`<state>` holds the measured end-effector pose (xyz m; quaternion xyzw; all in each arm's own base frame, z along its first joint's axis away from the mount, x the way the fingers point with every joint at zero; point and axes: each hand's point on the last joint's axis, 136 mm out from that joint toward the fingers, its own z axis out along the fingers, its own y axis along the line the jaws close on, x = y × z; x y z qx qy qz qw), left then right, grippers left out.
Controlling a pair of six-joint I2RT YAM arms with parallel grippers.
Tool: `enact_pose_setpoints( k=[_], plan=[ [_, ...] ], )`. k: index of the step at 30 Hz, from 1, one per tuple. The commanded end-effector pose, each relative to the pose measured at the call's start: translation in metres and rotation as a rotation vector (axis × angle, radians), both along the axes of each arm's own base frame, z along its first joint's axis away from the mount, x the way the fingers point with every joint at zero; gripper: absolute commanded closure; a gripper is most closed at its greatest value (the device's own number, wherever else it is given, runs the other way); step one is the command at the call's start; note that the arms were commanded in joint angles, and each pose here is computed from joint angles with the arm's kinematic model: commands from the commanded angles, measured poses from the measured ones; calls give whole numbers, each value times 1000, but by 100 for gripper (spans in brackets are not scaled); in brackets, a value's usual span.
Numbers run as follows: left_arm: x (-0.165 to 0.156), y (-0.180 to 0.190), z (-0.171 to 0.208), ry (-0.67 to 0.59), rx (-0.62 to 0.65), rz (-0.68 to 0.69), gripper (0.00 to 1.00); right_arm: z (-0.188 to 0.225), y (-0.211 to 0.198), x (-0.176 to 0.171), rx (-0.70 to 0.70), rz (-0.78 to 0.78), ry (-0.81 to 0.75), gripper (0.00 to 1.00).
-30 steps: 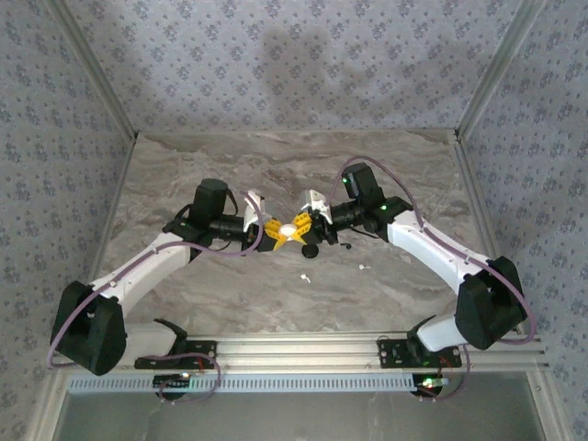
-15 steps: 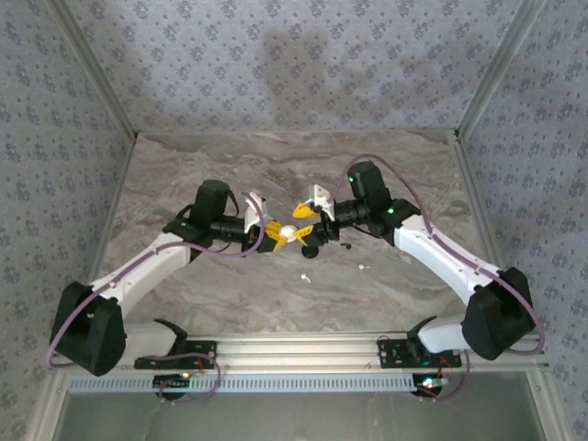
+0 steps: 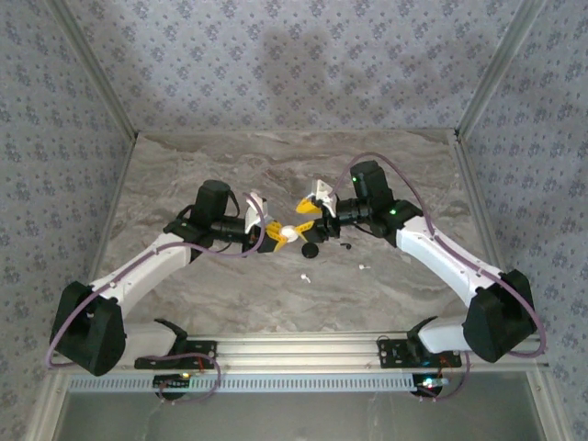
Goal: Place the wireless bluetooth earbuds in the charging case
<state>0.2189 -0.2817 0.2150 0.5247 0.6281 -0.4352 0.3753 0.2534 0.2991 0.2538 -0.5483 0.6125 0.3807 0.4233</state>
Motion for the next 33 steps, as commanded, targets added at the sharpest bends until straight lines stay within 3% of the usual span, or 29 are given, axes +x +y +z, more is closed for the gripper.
enact_pose_setpoints(
  k=[1,10,33],
  plan=[
    [0,-3,10,-22,-17,-18,87,8,-3,2,24,-16,-6,42],
    [1,-9,7,31,-39,-48,88,6,-8,4,26,-31,8,42],
    [-2,-8,12,-11,-45,-53,88,-15,5,-16,-41,49,13,41]
  ],
)
